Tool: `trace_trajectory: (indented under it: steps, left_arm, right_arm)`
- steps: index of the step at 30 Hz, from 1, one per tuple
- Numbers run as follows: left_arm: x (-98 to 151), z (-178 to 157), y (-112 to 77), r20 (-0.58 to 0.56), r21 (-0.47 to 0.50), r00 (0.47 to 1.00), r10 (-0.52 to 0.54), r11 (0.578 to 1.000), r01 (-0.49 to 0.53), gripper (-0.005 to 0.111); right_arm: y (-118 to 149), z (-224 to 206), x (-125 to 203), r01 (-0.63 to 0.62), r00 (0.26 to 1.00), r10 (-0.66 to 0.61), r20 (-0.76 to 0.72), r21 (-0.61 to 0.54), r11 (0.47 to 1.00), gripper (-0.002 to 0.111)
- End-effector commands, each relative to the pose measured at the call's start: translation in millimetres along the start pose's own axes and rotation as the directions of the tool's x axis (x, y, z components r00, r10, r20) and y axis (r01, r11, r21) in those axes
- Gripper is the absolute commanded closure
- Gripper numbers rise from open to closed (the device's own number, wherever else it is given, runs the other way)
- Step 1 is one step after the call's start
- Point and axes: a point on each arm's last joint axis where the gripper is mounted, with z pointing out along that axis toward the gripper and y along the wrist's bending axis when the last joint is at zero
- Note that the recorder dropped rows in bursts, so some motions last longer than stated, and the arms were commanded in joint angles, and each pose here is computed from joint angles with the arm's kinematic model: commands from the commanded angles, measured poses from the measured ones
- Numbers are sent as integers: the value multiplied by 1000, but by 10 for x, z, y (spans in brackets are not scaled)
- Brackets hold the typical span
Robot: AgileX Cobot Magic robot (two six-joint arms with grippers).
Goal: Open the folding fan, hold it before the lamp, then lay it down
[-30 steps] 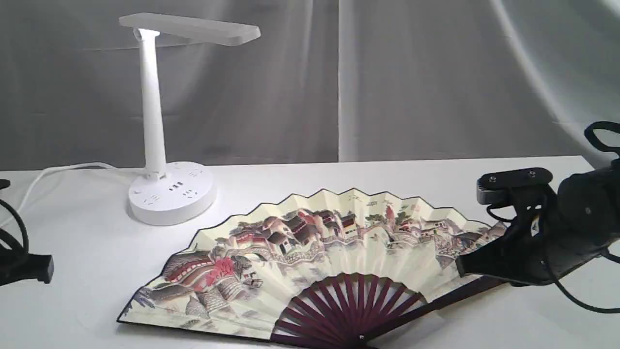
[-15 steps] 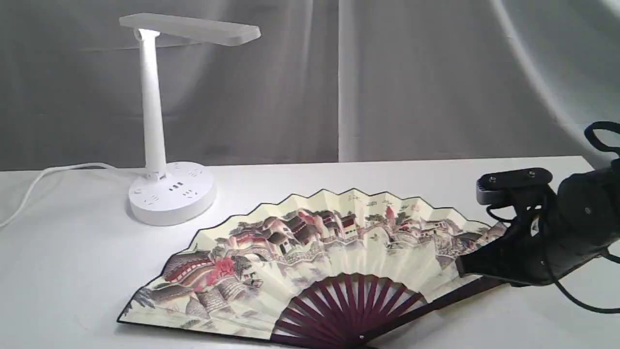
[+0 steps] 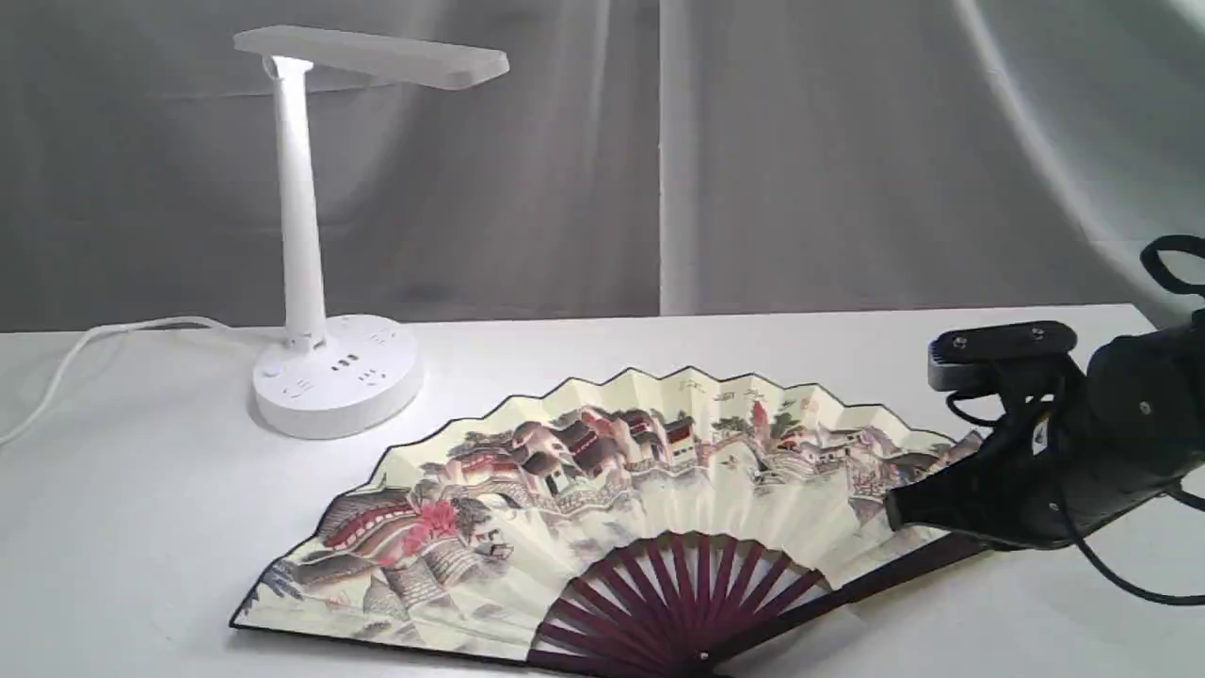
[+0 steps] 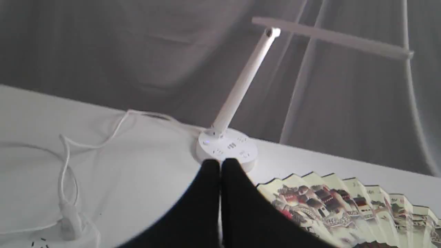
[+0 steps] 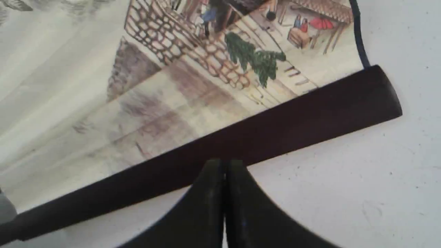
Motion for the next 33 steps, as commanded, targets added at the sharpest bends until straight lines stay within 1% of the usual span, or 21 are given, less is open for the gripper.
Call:
trace_trajectory:
  steps: [1, 3, 7, 10, 11, 14, 17, 21, 24, 28, 29, 31, 32, 33]
  left_arm:
    - [5, -81, -4, -13, 11, 1000, 19, 1000, -19, 107]
    - [-17, -85, -16, 8, 24, 1000, 21, 999, -21, 107]
    - [-48, -42, -18, 75, 30, 997, 27, 999, -30, 107]
    - [-14, 6, -6, 74, 23, 997, 33, 999, -34, 107]
    - [11, 28, -1, 63, 21, 997, 33, 999, -35, 107]
    - [107, 114, 19, 27, 13, 999, 37, 999, -37, 107]
    - [196, 193, 38, -2, 8, 999, 38, 999, -38, 107]
    - [317, 332, 60, 4, 11, 999, 40, 999, -40, 107]
    - [406, 446, 74, 39, 22, 998, 41, 999, -42, 107]
    - [565, 582, 102, 48, 30, 998, 37, 999, -39, 107]
    - [614, 617, 111, 48, 30, 998, 38, 999, -39, 107]
    - [671, 671, 121, 76, 38, 996, 37, 998, -40, 107]
    - [697, 700, 125, 101, 45, 994, 36, 998, -41, 107]
    - [717, 720, 128, 120, 49, 992, 36, 998, -42, 107]
  right_arm:
    - [-2, -125, 4, 5, 999, -5, 39, -3, 1000, 108]
    - [-8, -290, 30, 6, 997, -6, 74, -3, 1000, 108]
    - [-16, -693, 108, 5, 980, -3, 197, -9, 1000, 108]
    - [-23, -1077, 233, 5, 944, 0, 329, -15, 1000, 108]
    - [-24, -1188, 320, 9, 930, -3, 366, -15, 1000, 108]
    - [-30, -1541, 533, 12, 870, -1, 493, -18, 1000, 108]
    - [-38, -1861, 820, 9, 799, 4, 601, -20, 1000, 108]
    - [-53, -2207, 1278, -2, 701, 16, 713, -20, 1000, 108]
    - [-63, -2320, 1623, -10, 651, 18, 759, -15, 1000, 108]
    - [-63, -2297, 2049, -16, 555, 21, 832, -15, 1000, 108]
    - [-63, -2259, 2115, -18, 556, 21, 831, -14, 1000, 108]
    - [-67, -2201, 2293, -26, 532, 23, 846, -12, 1000, 108]
    - [-63, -2127, 2318, -29, 548, 29, 836, -16, 999, 108]
    - [-55, -2102, 2318, -26, 529, 38, 848, -29, 999, 108]
